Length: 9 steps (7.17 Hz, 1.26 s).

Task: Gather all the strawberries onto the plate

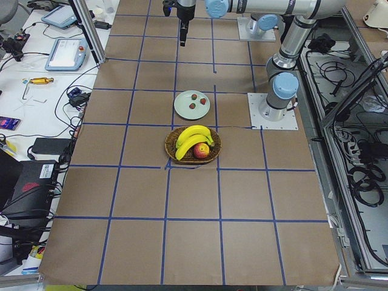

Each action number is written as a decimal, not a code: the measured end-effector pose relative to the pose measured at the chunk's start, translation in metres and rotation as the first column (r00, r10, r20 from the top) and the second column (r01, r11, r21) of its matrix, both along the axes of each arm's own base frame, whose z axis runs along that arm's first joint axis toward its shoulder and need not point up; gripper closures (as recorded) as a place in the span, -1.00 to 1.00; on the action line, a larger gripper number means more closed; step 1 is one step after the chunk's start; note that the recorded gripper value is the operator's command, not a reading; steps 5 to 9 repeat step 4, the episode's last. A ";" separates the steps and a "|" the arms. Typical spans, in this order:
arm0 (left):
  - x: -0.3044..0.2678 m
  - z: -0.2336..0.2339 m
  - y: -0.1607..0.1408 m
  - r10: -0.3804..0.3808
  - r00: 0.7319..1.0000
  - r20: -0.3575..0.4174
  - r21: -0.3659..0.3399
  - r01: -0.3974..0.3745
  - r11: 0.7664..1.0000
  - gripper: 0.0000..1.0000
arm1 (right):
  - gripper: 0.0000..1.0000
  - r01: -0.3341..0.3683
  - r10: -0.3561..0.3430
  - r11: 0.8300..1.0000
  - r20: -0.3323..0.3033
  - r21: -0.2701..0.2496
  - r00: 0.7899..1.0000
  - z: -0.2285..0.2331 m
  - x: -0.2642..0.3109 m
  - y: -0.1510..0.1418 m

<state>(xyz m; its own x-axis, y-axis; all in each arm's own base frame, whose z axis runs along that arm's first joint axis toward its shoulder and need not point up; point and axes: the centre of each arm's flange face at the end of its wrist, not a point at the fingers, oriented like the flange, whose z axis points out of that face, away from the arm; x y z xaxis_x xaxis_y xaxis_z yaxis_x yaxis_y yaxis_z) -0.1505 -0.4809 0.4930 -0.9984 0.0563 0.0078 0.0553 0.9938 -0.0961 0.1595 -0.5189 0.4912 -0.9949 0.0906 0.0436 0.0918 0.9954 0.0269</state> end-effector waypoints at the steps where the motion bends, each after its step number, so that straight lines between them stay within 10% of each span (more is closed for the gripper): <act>1: 0.000 0.000 0.000 0.000 1.000 0.001 -0.002 0.000 1.000 -1.00 | -1.00 -0.001 0.001 1.000 -0.001 -0.001 1.000 0.000 0.000 0.000; 9: 0.000 -0.001 -0.002 0.000 1.000 0.002 -0.004 0.000 1.000 -1.00 | -1.00 -0.014 0.014 1.000 -0.005 -0.014 1.000 0.005 -0.001 0.000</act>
